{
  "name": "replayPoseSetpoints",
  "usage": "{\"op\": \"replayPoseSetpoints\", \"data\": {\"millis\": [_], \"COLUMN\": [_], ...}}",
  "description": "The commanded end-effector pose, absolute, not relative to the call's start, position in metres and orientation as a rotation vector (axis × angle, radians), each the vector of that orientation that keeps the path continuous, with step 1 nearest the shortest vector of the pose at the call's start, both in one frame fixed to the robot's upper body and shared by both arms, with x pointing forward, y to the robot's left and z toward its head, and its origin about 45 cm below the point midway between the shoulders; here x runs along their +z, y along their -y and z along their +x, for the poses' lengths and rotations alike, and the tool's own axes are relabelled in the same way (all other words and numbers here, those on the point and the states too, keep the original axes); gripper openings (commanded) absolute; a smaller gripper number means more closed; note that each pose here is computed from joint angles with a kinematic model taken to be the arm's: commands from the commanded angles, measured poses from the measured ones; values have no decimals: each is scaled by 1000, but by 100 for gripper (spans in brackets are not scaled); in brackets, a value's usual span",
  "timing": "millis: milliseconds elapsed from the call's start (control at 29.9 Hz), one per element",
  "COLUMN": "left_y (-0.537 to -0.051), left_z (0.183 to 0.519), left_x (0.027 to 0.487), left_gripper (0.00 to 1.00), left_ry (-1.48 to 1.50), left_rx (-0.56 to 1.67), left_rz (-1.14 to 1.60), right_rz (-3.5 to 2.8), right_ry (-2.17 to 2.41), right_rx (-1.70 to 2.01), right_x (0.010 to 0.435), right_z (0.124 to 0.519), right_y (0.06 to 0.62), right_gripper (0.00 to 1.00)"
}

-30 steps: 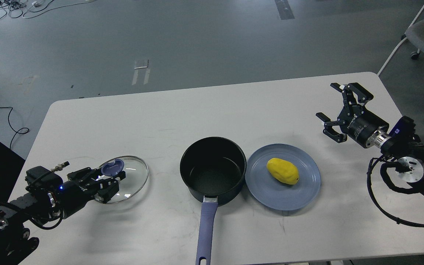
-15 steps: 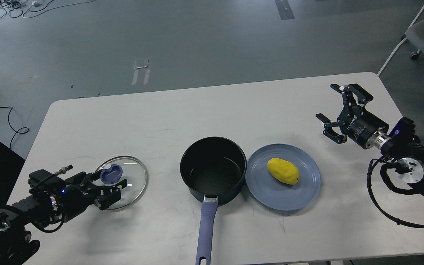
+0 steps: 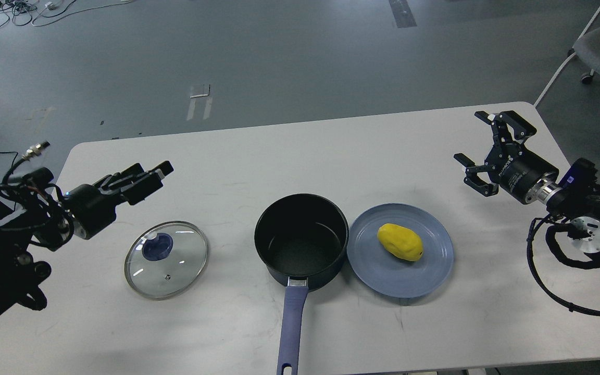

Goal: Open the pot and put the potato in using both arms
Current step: 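Set the lid on the table, release it, and raise the left gripper, then lower the right gripper onto the yellow potato on the plate and grasp it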

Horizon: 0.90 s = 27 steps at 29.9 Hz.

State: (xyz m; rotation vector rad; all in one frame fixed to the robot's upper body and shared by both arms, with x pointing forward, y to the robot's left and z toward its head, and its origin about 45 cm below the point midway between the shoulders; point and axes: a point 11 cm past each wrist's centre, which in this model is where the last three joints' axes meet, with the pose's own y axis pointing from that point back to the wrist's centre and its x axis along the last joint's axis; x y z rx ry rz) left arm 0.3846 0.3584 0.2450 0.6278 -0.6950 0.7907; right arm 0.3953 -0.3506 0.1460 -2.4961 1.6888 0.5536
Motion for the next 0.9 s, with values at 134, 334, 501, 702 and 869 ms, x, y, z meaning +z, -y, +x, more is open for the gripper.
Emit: {"op": "replayPoseSetpoints", "data": {"millis": [134, 334, 501, 702, 869], "left_y": [-350, -360, -355, -354, -345], "left_z": [410, 427, 440, 443, 443], "left_x": [320, 341, 350, 362, 360], "left_gripper": [98, 98, 98, 98, 98], "left_ry": [229, 20, 5, 21, 11], "left_rx": [926, 1025, 1046, 1054, 1029], "left_rz": [93, -101, -179, -222, -235], "right_rz": [-2881, -3338, -3601, -3671, -3649], "right_ry": [-1510, -1213, -662, 82, 622], "right_rx": [170, -476, -1169, -1623, -1890], "right_x": [217, 277, 307, 294, 266], "right_z": [412, 428, 425, 410, 400], "right_y": [347, 324, 277, 213, 195], "right_gripper": [100, 100, 100, 100, 100]}}
